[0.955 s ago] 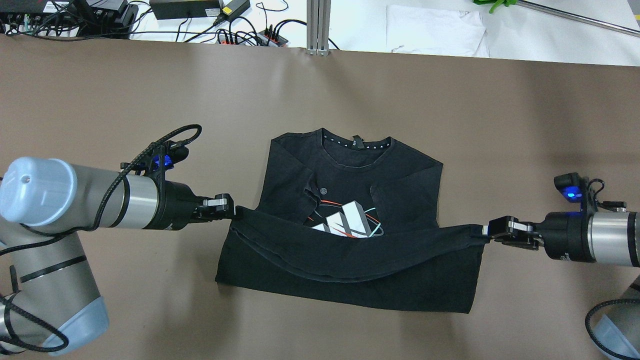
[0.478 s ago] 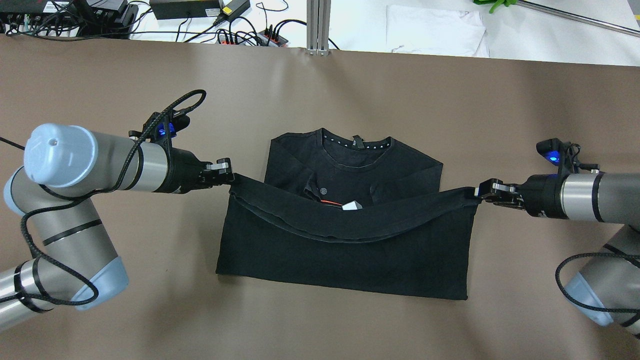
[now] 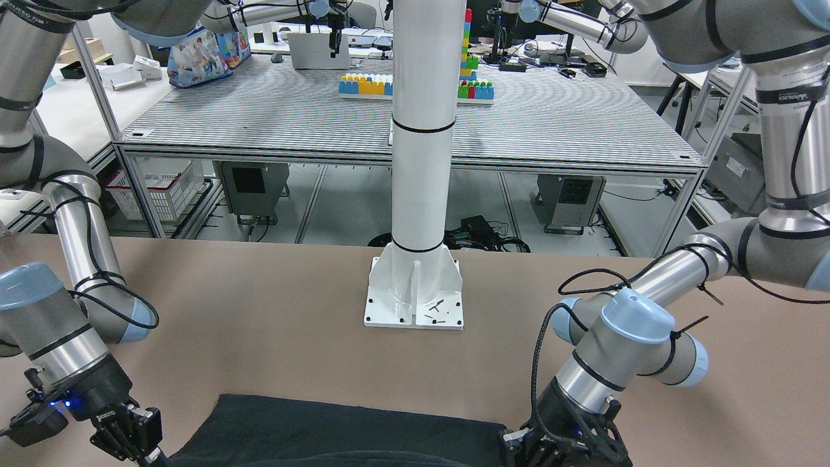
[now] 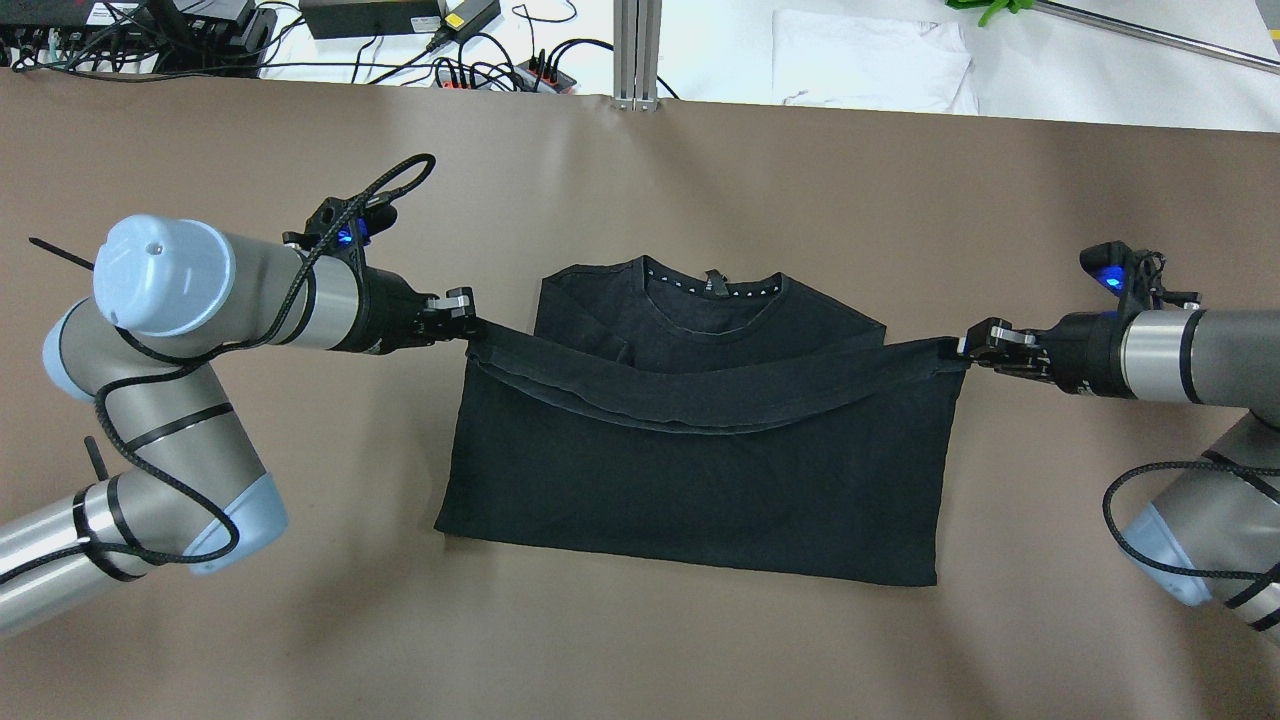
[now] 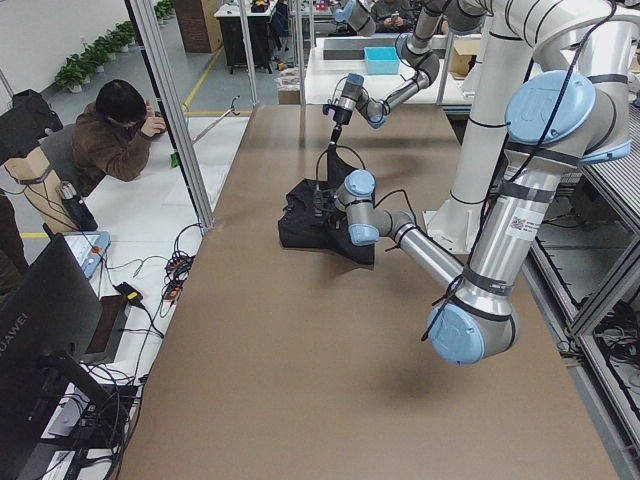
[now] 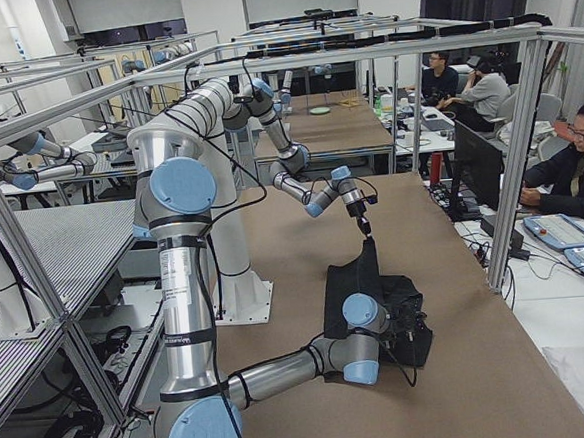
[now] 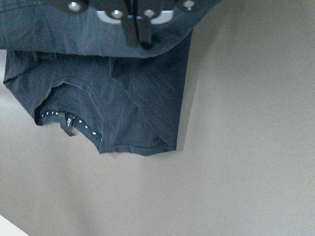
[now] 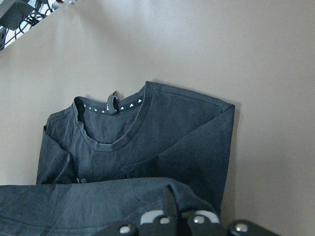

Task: Fold clothes
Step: 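Lift the hem with both grippers and fold it toward the collar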

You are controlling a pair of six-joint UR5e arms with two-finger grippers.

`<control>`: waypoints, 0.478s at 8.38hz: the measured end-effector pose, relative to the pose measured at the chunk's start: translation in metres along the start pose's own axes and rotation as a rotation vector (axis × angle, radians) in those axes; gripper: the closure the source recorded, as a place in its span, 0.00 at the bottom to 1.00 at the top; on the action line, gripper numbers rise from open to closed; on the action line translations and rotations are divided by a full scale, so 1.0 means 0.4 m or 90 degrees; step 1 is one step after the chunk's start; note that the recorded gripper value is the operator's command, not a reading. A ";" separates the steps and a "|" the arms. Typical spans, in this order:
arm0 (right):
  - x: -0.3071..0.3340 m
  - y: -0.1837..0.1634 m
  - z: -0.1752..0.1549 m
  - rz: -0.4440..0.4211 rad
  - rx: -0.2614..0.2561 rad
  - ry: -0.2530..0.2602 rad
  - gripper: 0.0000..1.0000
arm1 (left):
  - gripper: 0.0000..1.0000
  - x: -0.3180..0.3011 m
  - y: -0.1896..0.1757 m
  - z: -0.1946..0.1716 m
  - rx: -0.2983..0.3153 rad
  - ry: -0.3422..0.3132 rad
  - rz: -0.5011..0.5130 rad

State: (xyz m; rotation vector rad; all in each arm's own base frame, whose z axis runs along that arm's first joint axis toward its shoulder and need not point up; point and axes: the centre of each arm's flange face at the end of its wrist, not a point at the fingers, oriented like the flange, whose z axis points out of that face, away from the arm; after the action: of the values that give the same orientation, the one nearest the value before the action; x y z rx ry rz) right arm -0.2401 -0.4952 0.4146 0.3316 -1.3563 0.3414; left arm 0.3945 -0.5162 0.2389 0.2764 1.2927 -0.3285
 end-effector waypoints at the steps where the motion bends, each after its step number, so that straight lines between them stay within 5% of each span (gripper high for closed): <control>1: -0.002 -0.021 0.022 0.002 0.004 0.003 1.00 | 1.00 -0.002 -0.024 0.013 0.006 -0.006 -0.002; 4: 0.013 -0.066 0.093 0.012 0.006 0.020 1.00 | 1.00 -0.017 -0.064 0.051 0.013 -0.026 -0.005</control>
State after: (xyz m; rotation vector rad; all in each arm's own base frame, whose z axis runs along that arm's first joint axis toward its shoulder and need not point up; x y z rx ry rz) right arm -0.2610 -0.5348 0.4256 0.3198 -1.3274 0.3668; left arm 0.4009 -0.5469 0.2503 0.2807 1.2505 -0.3531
